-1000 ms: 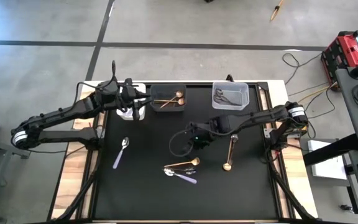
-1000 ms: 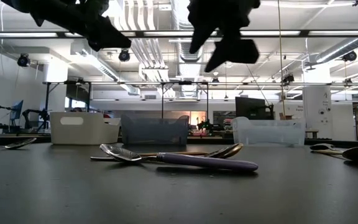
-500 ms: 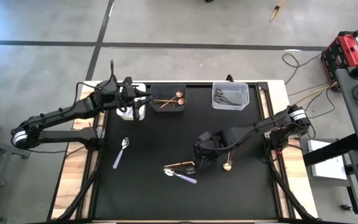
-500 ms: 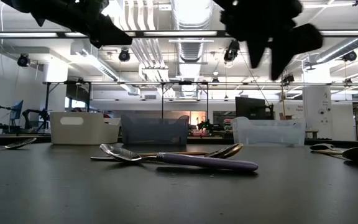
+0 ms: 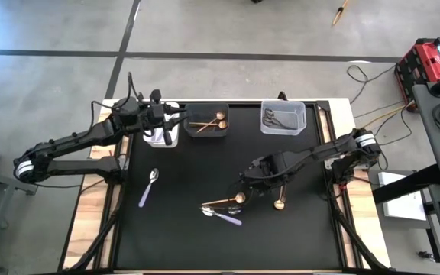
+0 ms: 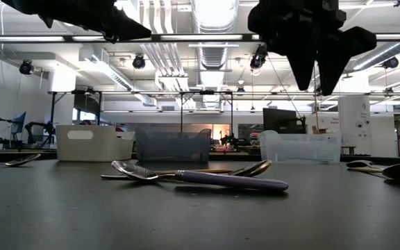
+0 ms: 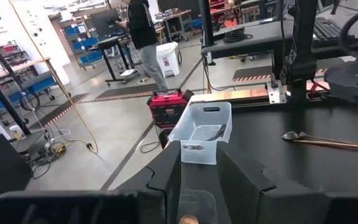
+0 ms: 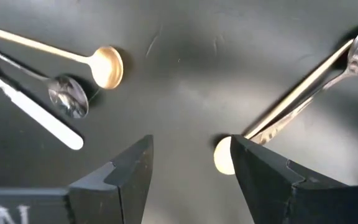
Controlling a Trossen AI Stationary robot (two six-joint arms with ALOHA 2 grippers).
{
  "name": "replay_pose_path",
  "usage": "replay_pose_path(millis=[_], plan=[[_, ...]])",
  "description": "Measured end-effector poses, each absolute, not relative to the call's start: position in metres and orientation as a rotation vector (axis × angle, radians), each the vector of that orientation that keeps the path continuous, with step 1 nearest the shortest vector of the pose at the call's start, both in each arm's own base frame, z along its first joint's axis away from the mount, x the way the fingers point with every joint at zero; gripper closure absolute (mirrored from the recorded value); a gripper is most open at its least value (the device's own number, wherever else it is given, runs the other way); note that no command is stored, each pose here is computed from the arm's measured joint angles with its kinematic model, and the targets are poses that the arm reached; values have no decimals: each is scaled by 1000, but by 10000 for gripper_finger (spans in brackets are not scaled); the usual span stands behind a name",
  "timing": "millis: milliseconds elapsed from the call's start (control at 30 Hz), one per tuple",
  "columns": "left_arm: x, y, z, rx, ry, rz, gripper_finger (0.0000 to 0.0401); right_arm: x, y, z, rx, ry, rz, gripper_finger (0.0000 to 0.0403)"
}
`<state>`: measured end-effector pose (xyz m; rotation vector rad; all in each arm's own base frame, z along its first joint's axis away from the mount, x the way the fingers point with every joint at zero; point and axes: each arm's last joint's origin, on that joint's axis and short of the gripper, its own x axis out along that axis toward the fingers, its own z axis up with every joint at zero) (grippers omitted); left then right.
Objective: Sort silverware by color (type)
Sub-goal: Put the black spoon into the transparent bin
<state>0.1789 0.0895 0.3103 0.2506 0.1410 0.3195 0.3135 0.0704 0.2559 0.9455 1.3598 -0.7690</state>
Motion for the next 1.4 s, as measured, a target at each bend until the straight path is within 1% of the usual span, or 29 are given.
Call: replay_pose_path(millis=[467,800,1133,1400], plan=[[179,90,308,260,170,316,317,314,53,250,915,1369,-781,200],[179,90,306,266,189,321,317,303,32,221,896,1439,-878,200],[178,90,304,279,206,319,317,284,29,192,879,1562,-924,200],[178,90,304,279,206,319,317,265,27,185,882,1578,-953,200]])
